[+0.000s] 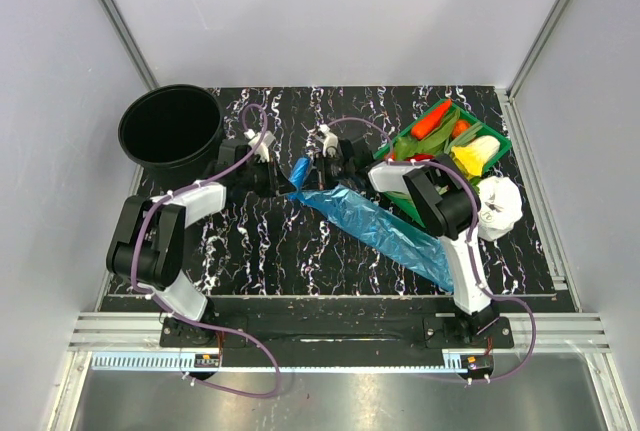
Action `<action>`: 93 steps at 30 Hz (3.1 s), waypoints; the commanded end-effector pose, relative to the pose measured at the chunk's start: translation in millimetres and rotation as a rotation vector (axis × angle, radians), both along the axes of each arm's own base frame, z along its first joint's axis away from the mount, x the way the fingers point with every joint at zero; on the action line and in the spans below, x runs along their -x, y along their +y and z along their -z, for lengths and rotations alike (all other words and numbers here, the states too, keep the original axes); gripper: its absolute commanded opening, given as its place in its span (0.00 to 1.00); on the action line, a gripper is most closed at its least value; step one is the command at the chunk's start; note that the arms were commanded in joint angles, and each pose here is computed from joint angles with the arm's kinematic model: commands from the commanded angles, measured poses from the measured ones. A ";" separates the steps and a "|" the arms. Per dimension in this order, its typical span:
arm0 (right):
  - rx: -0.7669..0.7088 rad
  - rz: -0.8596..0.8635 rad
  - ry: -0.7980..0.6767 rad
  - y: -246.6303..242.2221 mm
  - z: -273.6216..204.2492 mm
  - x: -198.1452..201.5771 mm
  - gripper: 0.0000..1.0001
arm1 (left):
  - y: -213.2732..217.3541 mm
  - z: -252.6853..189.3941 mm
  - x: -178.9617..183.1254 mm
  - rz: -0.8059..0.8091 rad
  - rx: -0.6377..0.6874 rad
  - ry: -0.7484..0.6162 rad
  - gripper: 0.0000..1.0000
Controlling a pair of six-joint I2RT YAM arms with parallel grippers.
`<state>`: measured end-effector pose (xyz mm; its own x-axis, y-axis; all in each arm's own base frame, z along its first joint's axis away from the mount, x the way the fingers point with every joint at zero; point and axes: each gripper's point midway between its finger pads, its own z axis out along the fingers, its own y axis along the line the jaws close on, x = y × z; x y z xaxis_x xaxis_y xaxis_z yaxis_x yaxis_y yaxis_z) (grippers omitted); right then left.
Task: Put the trash bags into the trash bin
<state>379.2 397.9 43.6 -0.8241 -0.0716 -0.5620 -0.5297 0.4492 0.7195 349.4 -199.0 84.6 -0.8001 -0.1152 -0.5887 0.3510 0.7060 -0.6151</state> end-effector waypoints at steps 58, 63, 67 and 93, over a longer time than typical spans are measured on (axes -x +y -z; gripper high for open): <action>0.785 0.008 0.029 -34.9 95.8 12.1 0.00 | -19.3 -118.5 25.1 0.231 0.123 -0.239 0.00; 0.788 -0.022 0.027 -32.5 95.8 13.6 0.00 | -20.8 -128.5 29.2 0.260 0.132 -0.262 0.00; 0.813 -0.059 0.019 -32.2 97.9 16.5 0.00 | -23.4 -135.4 34.2 0.292 0.147 -0.267 0.00; 0.892 -0.132 -0.069 -29.1 103.0 24.1 0.00 | -10.1 -210.0 27.8 0.340 0.075 -0.473 0.00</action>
